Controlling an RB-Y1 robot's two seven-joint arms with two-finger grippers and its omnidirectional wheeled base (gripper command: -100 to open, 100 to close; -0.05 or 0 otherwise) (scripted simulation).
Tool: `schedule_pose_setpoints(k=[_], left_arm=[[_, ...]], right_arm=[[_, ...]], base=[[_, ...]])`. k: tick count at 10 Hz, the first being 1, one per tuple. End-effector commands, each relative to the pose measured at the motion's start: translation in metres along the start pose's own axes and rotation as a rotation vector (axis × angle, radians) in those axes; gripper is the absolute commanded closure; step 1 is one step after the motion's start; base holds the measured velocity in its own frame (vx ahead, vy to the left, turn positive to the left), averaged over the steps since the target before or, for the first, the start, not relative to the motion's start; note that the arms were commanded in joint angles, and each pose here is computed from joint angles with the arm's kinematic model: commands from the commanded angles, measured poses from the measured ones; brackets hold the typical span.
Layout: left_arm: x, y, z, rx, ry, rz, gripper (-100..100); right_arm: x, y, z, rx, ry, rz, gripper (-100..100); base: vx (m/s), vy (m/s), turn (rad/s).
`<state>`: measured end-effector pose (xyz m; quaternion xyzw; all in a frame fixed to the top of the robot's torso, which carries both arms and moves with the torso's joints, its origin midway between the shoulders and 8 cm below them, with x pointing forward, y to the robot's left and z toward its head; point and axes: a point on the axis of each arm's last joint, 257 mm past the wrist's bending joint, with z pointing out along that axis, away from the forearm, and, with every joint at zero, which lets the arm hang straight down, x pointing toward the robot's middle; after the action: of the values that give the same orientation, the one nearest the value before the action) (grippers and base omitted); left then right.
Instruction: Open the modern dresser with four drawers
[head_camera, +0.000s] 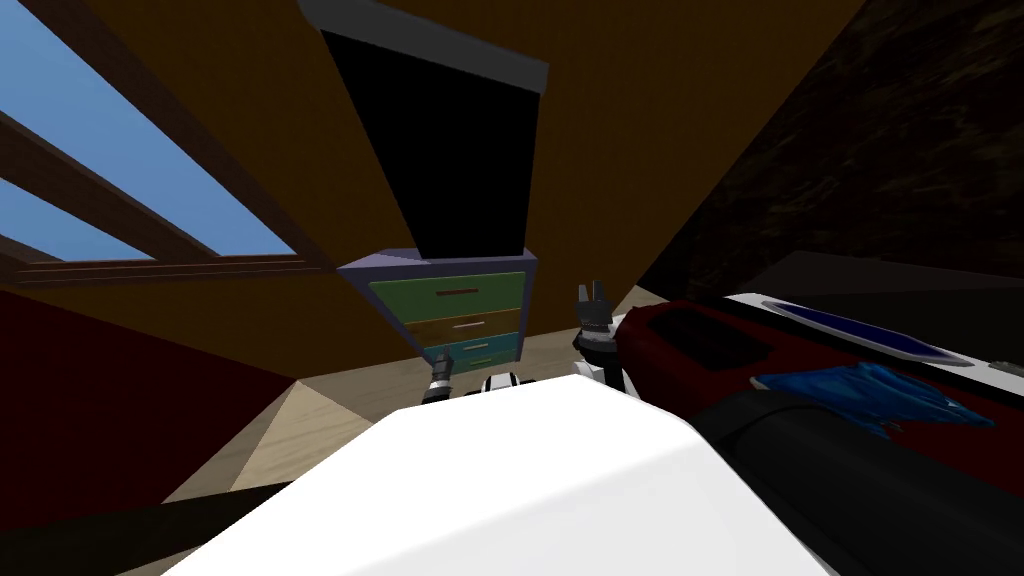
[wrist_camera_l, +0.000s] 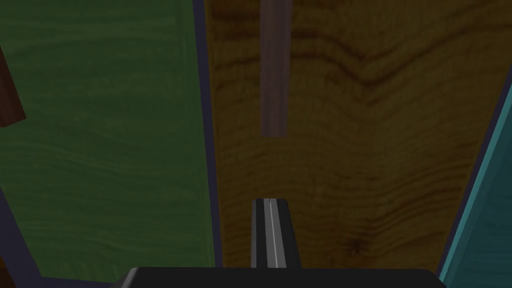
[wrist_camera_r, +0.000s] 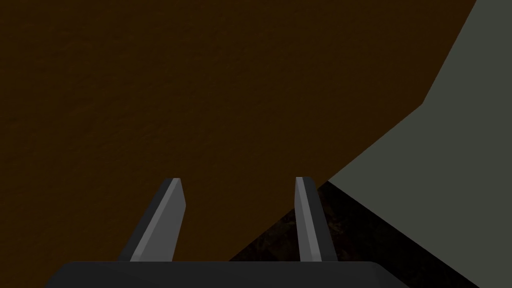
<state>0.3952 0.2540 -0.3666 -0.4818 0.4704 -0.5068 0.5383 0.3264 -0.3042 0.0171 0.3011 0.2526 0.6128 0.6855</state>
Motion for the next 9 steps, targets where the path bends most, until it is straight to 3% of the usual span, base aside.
schedule_pose_setpoints(k=[1,4,6,9], left_arm=[[-0.022,0.0,0.001,-0.003,0.018,0.058,-100],[-0.042,-0.001,0.004,-0.01,0.034,0.112,-100],[-0.048,-0.002,0.017,-0.022,0.032,0.121,-100],[-0.021,-0.003,0.026,-0.019,0.011,0.046,-100]], right_arm=[[0.0,0.0,0.0,0.0,0.0,0.0,0],[0.0,0.0,0.0,0.0,0.0,0.0,0],[0.0,0.0,0.0,0.0,0.0,0.0,0],[0.0,0.0,0.0,0.0,0.0,0.0,0]], base=[[0.0,0.0,0.0],[0.029,0.001,0.0],[0.082,-0.007,-0.002],[0.098,-0.006,-0.002]])
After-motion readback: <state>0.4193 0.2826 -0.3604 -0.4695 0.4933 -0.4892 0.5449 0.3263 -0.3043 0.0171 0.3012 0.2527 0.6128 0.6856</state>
